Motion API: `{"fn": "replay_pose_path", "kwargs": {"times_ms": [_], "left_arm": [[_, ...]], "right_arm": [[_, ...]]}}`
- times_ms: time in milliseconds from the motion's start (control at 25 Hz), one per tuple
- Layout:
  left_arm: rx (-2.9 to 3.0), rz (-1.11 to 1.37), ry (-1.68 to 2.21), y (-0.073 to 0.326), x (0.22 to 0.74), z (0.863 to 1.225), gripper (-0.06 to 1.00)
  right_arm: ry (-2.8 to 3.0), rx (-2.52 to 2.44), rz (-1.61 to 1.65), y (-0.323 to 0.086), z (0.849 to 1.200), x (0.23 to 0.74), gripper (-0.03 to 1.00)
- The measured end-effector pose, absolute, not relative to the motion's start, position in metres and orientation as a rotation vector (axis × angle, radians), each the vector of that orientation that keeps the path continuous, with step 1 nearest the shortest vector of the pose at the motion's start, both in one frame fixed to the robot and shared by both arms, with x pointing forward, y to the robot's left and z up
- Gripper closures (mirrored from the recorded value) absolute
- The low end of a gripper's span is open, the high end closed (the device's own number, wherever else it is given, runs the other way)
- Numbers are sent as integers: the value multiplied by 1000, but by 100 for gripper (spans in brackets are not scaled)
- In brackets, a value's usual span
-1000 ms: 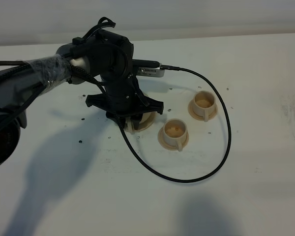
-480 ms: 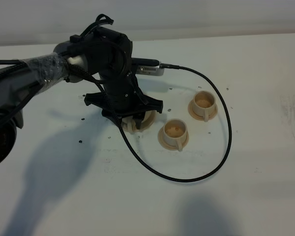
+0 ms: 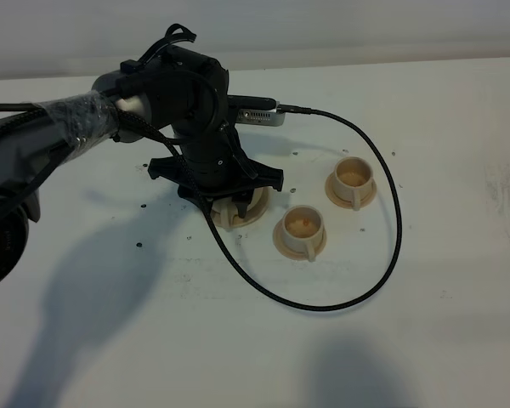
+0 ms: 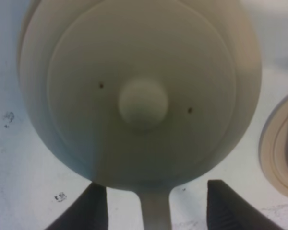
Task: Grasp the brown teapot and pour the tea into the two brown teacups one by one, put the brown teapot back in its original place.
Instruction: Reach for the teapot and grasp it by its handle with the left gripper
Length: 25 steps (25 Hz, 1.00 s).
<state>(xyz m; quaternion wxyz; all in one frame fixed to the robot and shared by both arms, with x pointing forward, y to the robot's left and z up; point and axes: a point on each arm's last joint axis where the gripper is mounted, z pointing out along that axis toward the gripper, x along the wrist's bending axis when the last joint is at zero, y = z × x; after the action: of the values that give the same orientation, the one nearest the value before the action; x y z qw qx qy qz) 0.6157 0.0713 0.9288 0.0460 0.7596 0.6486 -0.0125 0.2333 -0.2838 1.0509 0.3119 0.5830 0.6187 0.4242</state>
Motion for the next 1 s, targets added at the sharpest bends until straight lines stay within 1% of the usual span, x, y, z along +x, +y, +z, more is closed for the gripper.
{"fn": "replay_pose_path", "kwargs": {"times_ms": [160, 320, 480, 520, 1000], "left_arm": [[2317, -39, 1982, 72, 616, 929, 54], [2316, -41, 1982, 72, 616, 929, 67], [2313, -44, 1982, 71, 616, 929, 83], [2312, -43, 1982, 71, 616, 929, 84], [2350, -37, 1893, 71, 618, 930, 84]], "right_arm": [[1633, 1538, 1119, -284, 1051, 233, 73], [1633, 1538, 1119, -284, 1051, 233, 73], [1633, 1538, 1119, -284, 1051, 233, 73], [1633, 1538, 1119, -284, 1051, 233, 73], [1633, 1539, 1120, -284, 1051, 233, 73]]}}
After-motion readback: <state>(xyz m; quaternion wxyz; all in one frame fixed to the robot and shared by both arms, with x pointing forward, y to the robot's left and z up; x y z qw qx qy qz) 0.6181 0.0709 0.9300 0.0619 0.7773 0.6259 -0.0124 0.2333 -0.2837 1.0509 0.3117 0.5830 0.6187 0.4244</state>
